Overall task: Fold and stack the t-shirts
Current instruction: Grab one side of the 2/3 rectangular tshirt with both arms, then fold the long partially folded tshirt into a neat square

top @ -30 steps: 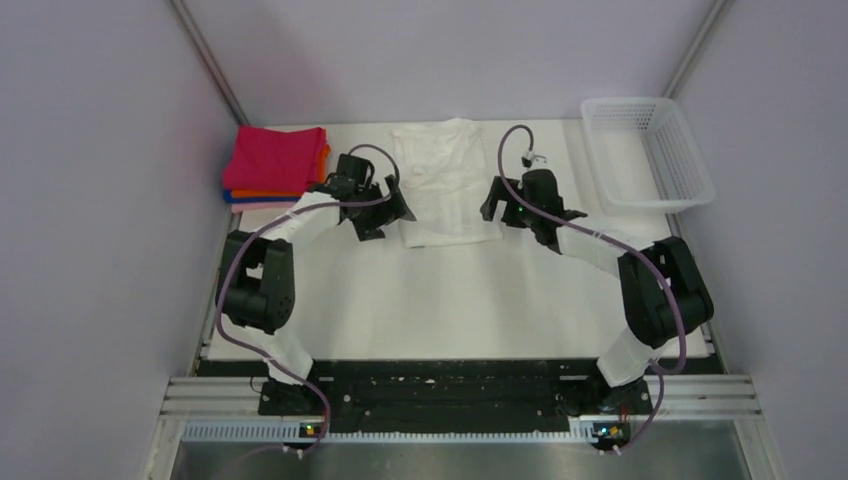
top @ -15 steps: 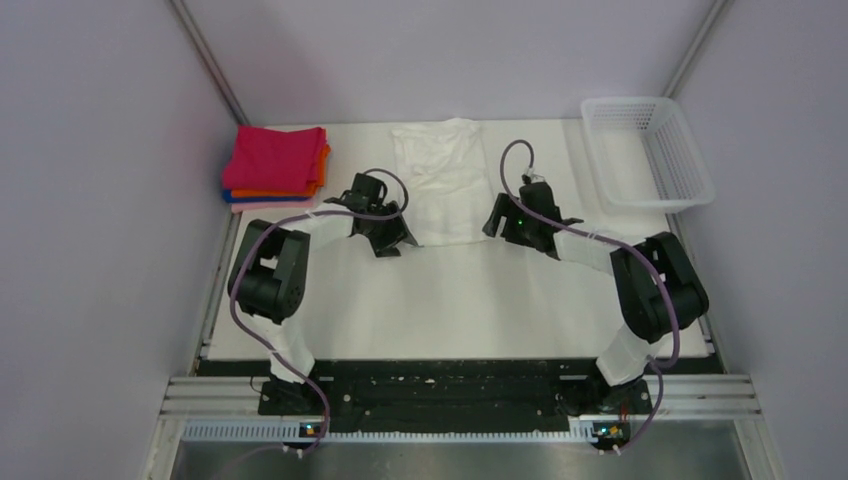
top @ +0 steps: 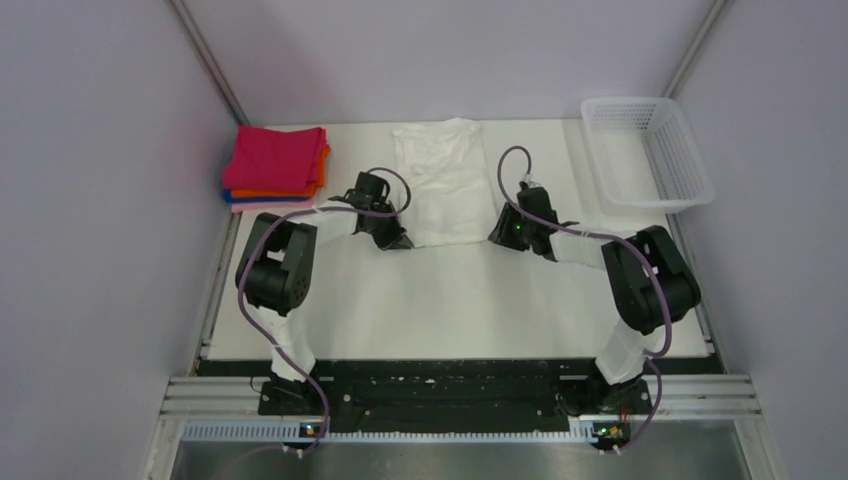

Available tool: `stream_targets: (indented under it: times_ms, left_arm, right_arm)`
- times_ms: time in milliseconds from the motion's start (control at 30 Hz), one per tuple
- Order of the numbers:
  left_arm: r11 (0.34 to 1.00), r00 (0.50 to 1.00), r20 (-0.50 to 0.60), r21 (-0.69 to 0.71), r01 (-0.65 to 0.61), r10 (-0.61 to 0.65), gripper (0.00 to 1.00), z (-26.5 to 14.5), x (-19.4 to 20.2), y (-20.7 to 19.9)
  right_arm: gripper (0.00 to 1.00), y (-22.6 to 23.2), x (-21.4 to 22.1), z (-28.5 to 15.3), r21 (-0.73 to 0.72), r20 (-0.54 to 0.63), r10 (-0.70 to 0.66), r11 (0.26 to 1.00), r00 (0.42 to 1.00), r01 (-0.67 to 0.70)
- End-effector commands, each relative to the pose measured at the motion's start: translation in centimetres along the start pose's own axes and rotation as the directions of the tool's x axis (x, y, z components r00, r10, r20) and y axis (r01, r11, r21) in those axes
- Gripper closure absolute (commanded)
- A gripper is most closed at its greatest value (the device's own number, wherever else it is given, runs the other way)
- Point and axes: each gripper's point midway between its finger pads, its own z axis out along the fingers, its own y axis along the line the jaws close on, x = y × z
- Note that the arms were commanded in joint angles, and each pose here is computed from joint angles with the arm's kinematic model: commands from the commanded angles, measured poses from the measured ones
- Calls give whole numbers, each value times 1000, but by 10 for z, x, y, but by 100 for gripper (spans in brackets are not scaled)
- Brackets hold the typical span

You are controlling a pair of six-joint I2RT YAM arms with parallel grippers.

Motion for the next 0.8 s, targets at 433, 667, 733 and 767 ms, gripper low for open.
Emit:
stream_targets:
  times_ms: [433, 667, 733, 767]
  left_arm:
    - [999, 999, 35, -38, -24, 25, 100, -20, 31, 33]
    - [996, 996, -21, -24, -89, 88, 100, -62, 94, 39]
    - [990, 992, -5, -52, -128, 128, 100, -77, 113, 43]
    - [990, 992, 2, -63, -126, 126, 100, -81, 120, 47]
  right_arm:
    - [100, 0, 29, -37, -66, 61, -18, 998, 998, 22]
    - [100, 21, 93, -90, -152, -54, -135, 980, 989, 125]
    - [100, 27, 106, -103, -179, -78, -156, 974, 985, 140]
    - [100, 26, 107, -107, -176, -84, -146, 976, 986, 129]
